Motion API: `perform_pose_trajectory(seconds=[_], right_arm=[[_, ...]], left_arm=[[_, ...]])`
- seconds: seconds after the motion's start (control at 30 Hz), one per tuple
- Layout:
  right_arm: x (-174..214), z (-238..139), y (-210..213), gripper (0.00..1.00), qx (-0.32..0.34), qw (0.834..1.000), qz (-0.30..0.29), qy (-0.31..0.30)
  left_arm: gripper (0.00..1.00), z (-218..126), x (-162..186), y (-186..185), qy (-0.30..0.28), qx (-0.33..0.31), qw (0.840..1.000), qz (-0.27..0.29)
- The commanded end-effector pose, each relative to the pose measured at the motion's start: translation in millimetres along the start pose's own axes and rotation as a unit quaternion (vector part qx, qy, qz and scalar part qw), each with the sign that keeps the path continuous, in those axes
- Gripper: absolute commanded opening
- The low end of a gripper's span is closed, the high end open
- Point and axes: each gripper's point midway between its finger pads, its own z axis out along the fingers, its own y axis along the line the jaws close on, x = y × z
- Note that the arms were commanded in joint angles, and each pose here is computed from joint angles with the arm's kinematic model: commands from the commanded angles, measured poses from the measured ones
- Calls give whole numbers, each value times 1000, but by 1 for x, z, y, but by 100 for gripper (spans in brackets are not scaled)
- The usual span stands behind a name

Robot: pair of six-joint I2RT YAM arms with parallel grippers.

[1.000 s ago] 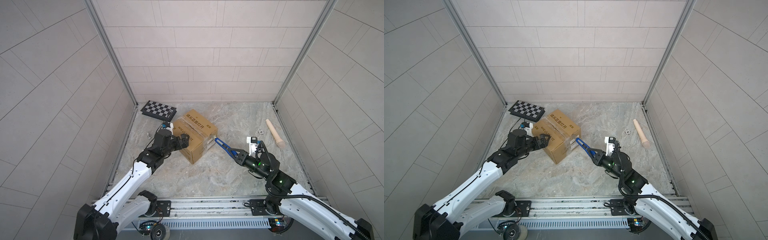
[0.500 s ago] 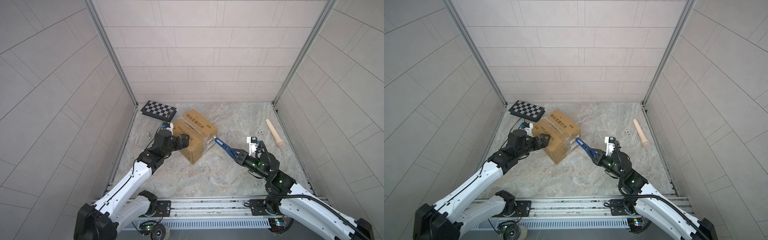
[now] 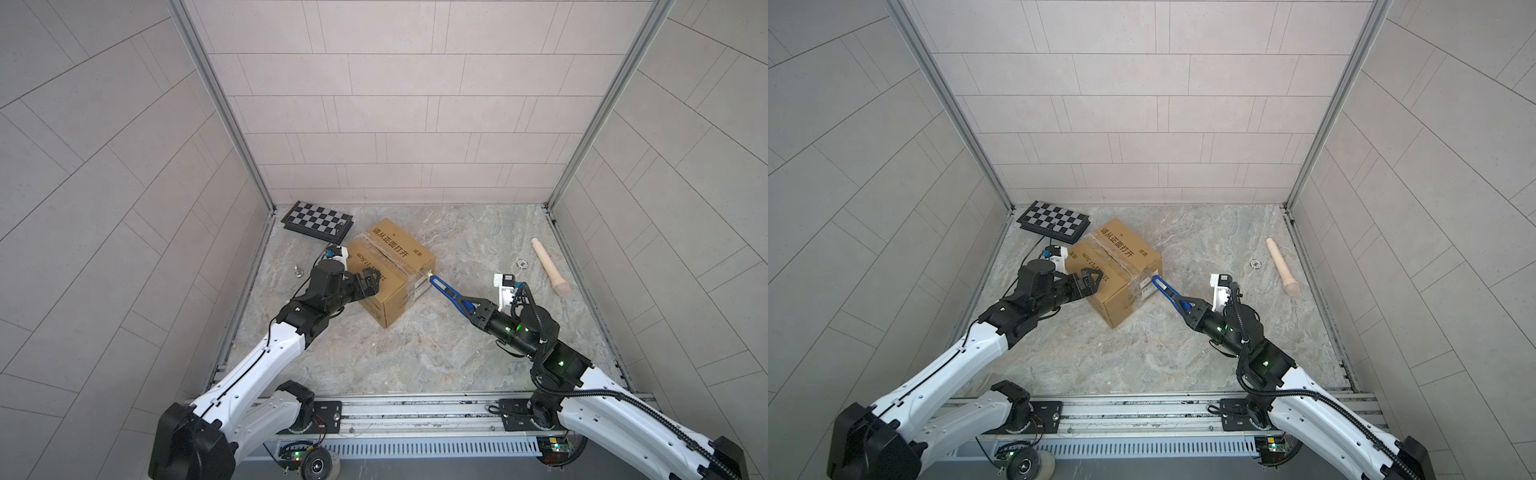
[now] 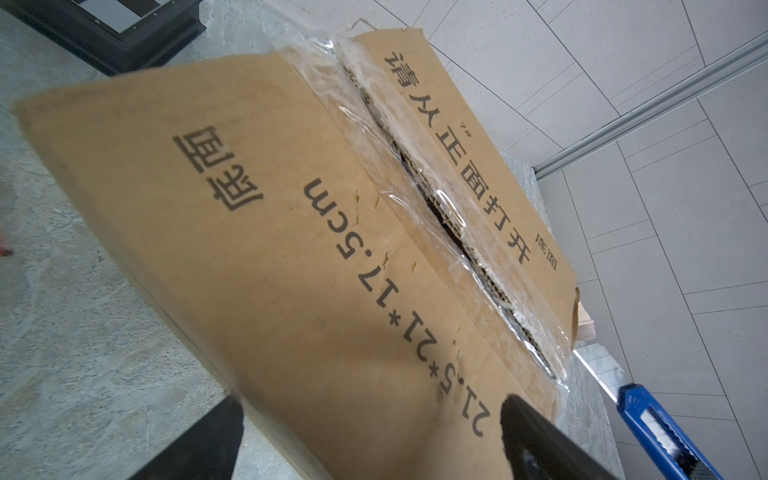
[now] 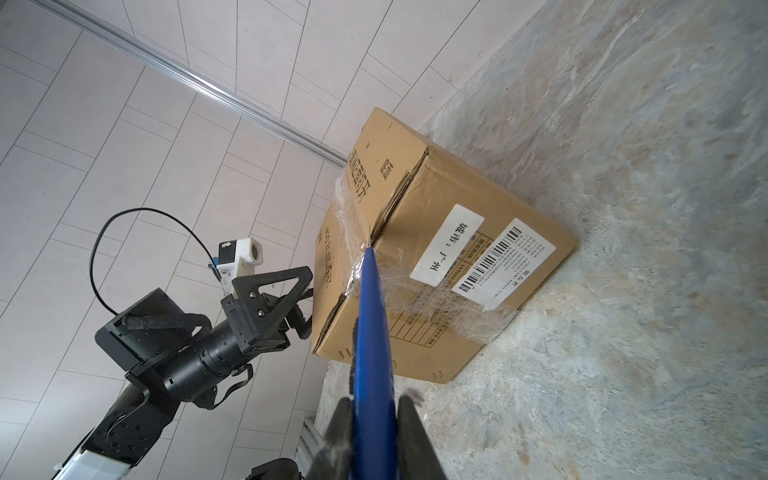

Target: Unpack the express box

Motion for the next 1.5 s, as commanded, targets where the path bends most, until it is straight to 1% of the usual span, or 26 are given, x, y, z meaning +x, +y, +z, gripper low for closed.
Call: perform_pose_trajectory(seconds=[0.0, 0.23, 0.77, 1.03, 1.1, 1.2, 1.3, 1.37, 1.43, 1.47], right_arm=[[-4, -3, -3, 0, 0, 1000, 13, -20], [-4, -3, -5, 0, 1, 1000, 15, -22], [-7, -4, 10, 0, -21, 1000, 11, -17], [-7, -6, 13, 0, -22, 1000, 7, -16], [-12, -14, 13, 0, -8, 1000, -9, -25], [-28, -33, 5, 0, 49, 996, -55, -49], [-45, -40, -4, 0, 100, 990, -75, -61], [-57, -37, -11, 0, 133, 985, -88, -64], [-67, -26, -14, 0, 153, 980, -113, -58], [-78, -19, -3, 0, 150, 978, -131, -58]], left_arm=[[100, 1, -1, 0, -5, 6, 1000, -3], [100, 1, 0, 0, -5, 6, 1000, -4], [100, -1, 0, 0, -7, 7, 1000, -5], [100, -1, 1, 2, -6, 2, 1000, -6], [100, -2, 2, 4, -6, -1, 1000, -5], [100, -2, 3, 5, -5, -1, 1000, -6], [100, -3, 3, 5, -9, 0, 1000, -7], [100, -4, 2, 5, -11, 2, 1000, -8], [100, -2, 3, 4, -11, 5, 1000, -10], [100, -2, 3, 4, -12, 8, 1000, -12]])
